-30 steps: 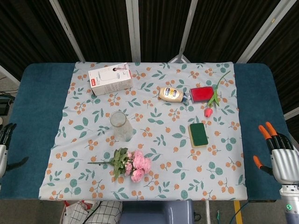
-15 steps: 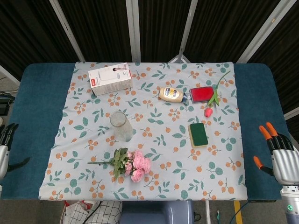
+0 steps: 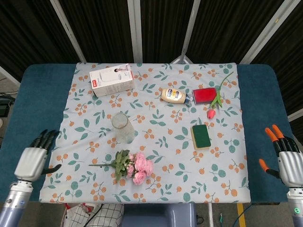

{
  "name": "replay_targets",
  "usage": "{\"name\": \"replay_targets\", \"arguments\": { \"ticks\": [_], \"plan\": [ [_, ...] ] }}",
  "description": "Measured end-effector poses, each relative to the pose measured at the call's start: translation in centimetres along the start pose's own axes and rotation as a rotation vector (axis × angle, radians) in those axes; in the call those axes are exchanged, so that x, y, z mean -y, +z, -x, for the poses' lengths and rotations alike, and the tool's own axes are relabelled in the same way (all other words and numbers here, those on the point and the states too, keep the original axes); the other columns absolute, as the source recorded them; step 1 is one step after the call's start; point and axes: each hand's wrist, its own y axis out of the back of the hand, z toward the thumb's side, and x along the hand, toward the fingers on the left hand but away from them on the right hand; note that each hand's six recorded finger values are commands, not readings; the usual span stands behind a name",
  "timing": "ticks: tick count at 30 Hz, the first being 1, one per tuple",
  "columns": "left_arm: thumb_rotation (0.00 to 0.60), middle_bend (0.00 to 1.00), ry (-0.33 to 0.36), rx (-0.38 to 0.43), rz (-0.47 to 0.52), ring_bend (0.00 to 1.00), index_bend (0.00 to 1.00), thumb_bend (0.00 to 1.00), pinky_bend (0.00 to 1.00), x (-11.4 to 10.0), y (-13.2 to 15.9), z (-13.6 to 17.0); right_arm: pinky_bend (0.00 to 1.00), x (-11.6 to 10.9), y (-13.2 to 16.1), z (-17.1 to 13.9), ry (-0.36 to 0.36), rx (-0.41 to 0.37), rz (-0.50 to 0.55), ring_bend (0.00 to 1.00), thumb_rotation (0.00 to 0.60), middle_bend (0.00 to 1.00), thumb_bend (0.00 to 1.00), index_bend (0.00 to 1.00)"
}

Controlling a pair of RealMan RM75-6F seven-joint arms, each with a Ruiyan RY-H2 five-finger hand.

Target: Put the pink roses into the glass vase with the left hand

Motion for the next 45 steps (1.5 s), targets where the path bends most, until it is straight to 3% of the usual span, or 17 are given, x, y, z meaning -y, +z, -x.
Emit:
{"name": "replay_targets", "arguments": {
  "ticks": [12, 24, 30, 40, 45],
  "plan": [
    [0.600, 0.08, -0.181, 0.180, 0.037, 0.02, 0.05, 0.07, 0.19, 4.8, 11.0, -1.7, 0.15, 0.0, 0.2, -0.2, 0.011, 0.000, 0.000, 0.14, 0.600, 0.06, 0.33, 0.13],
    [0.600, 0.08, -0.239, 0.240, 0.060, 0.02, 0.05, 0.06, 0.19, 7.5, 17.7, -2.6, 0.15, -0.5, 0.0, -0.3, 0.004, 0.000, 0.023, 0.14, 0.600, 0.06, 0.33, 0.13],
    [0.600, 0.08, -0.233, 0.260, 0.022, 0.02, 0.05, 0.06, 0.19, 8.6, 20.3, -3.1, 0.15, -0.6, -0.1, -0.3, 0.010, -0.003, 0.046, 0.14, 0.600, 0.06, 0.33, 0.13],
    [0.600, 0.08, -0.207, 0.226, -0.020, 0.03, 0.05, 0.06, 0.19, 10.5, 21.6, -4.4, 0.15, -0.6, -0.4, -0.3, 0.020, 0.001, 0.062, 0.14, 0.600, 0.06, 0.33, 0.13],
    [0.600, 0.19, -0.186, 0.241, -0.001, 0.12, 0.10, 0.09, 0.27, 10.9, 22.6, -4.7, 0.15, -0.6, -0.4, -0.2, 0.020, 0.002, 0.072, 0.14, 0.600, 0.06, 0.33, 0.13]
  ]
}}
